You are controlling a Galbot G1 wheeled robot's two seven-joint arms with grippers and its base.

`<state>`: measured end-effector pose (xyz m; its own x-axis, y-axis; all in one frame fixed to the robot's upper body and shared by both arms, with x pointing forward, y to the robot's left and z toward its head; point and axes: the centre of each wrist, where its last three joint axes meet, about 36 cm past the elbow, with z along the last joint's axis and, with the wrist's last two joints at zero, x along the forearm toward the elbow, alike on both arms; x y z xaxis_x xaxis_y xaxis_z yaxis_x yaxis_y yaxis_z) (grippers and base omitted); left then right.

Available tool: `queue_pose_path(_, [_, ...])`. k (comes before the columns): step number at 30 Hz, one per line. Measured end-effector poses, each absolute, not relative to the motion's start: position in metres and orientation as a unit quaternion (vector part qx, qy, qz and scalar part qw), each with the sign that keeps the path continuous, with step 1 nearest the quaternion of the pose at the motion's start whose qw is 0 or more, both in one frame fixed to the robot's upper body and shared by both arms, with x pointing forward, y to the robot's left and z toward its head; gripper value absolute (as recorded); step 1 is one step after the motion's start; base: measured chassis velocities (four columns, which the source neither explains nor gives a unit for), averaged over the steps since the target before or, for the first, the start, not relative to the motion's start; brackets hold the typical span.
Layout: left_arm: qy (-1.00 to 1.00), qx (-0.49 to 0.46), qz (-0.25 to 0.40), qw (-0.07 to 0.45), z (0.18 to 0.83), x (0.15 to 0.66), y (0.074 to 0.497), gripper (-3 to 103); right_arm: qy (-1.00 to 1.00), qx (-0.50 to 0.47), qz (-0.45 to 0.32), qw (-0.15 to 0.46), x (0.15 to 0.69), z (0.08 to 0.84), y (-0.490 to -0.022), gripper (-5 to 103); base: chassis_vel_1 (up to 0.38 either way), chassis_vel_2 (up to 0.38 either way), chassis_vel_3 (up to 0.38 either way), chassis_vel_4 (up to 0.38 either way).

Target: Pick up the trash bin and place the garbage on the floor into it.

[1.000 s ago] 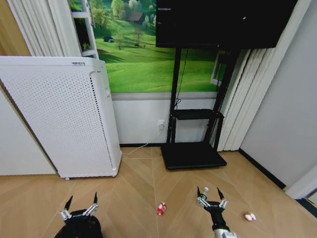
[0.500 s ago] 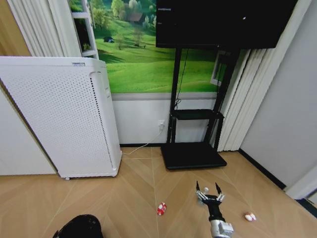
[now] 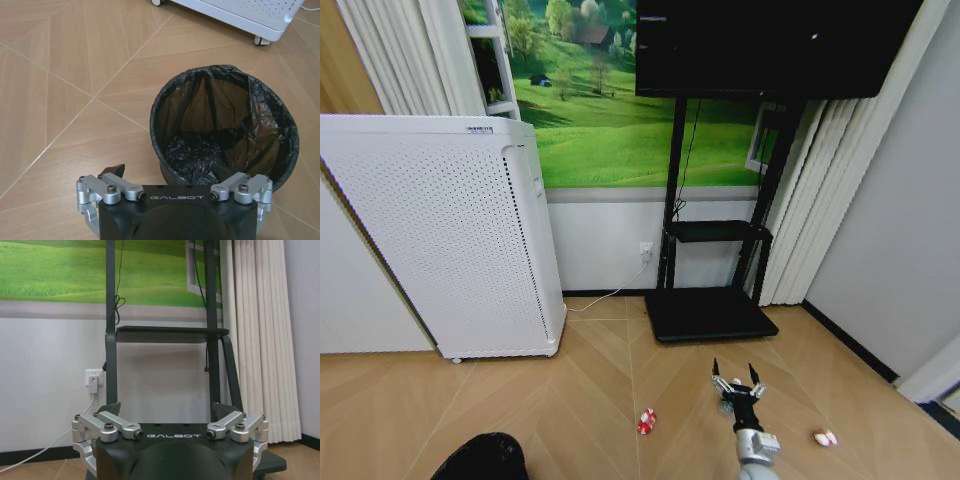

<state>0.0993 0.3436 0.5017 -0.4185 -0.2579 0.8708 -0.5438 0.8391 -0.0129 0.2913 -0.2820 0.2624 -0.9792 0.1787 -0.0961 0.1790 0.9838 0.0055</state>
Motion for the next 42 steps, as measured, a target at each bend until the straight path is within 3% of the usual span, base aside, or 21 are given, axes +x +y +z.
queue_pose_path(13, [-0.822,0.237,0.169,0.489,0.458,0.12,0.364,102,0.994,0.095,-0.004,0.053,0.286,0.265,-0.3,100,0.0,0.0,0.0,0.0])
queue_pose_path(25, [-0.82,0.252,0.165,0.486,0.414,0.125,0.392,92,0.993,0.092,-0.005,0.068,0.288,0.286,-0.32,100,0.0,0.0,0.0,0.0])
queue_pose_path(27, [-0.82,0.266,0.171,0.476,0.387,0.128,0.403,71,0.994,0.09,-0.006,0.067,0.285,0.287,-0.32,100,0.0,0.0,0.0,0.0])
queue_pose_path(29, [-0.821,0.268,0.173,0.473,0.382,0.13,0.405,71,0.994,0.089,-0.007,0.065,0.283,0.288,-0.319,100,0.0,0.0,0.0,0.0])
queue_pose_path(30, [-0.824,0.27,0.172,0.467,0.376,0.132,0.408,60,0.994,0.088,-0.009,0.064,0.281,0.288,-0.319,100,0.0,0.0,0.0,0.0])
queue_pose_path(35, [-0.835,0.264,0.169,0.453,0.366,0.135,0.414,48,0.994,0.088,-0.011,0.062,0.277,0.288,-0.32,100,0.0,0.0,0.0,0.0])
queue_pose_path(41, [-0.848,0.264,0.184,0.42,0.359,0.137,0.414,21,0.994,0.091,-0.015,0.066,0.276,0.292,-0.323,100,0.0,0.0,0.0,0.0])
queue_pose_path(42, [-0.848,0.264,0.184,0.42,0.359,0.137,0.414,21,0.994,0.091,-0.015,0.066,0.276,0.292,-0.323,100,0.0,0.0,0.0,0.0])
